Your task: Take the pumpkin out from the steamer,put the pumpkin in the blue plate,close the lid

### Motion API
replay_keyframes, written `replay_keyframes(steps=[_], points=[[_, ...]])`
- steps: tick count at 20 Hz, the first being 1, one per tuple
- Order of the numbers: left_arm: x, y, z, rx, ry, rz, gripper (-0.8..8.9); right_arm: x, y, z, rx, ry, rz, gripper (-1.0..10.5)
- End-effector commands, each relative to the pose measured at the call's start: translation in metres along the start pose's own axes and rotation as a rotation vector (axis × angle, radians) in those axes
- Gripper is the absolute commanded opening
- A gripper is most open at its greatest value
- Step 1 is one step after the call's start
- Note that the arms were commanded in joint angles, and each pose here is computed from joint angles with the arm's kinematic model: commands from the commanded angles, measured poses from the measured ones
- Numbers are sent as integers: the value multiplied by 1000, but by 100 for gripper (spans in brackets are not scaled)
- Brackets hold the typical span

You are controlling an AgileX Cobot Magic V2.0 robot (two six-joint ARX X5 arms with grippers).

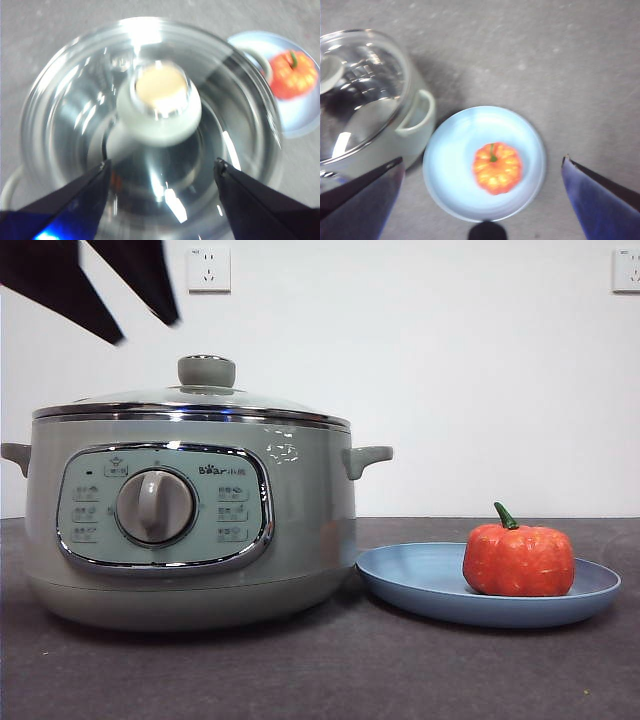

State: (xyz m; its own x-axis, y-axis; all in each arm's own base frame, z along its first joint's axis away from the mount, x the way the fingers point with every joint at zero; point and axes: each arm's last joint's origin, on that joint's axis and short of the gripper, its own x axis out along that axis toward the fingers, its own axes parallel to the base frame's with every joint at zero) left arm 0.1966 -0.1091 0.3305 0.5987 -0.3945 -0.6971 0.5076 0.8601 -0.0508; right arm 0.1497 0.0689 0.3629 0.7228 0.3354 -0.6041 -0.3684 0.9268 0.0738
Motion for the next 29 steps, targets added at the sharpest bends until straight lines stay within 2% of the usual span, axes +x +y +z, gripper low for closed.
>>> replay_keyframes(steps=[1,2,5,6,8,10,12,16,20,29], points=[[-21,-2,-7,-4,-10,-23,341,2,3,-1,4,1,81,461],[-31,-3,-10,0,-24,-50,322,2,3,0,2,-6,99,350],[-57,-6,-16,61,-107,-96,-22,2,6,2,-29,-29,116,14],[-65,-7,-17,86,-137,-94,-8,0,8,2,-42,-47,127,-17],[-78,-7,-21,116,-187,-82,-8,-6,12,2,-58,-132,139,-17],[-86,-6,-29,117,-236,-21,-8,-12,15,-6,-71,-252,128,-17],[-90,-5,-41,116,-317,19,-8,-12,17,-19,-70,-337,118,-17],[-89,-4,-77,115,-487,23,-8,-1,17,-56,-36,-478,133,-17],[-85,-4,-89,91,-448,15,-5,11,16,-67,31,-412,134,-17],[-79,-3,-99,78,-325,11,-4,17,15,-76,20,-291,112,-17]])
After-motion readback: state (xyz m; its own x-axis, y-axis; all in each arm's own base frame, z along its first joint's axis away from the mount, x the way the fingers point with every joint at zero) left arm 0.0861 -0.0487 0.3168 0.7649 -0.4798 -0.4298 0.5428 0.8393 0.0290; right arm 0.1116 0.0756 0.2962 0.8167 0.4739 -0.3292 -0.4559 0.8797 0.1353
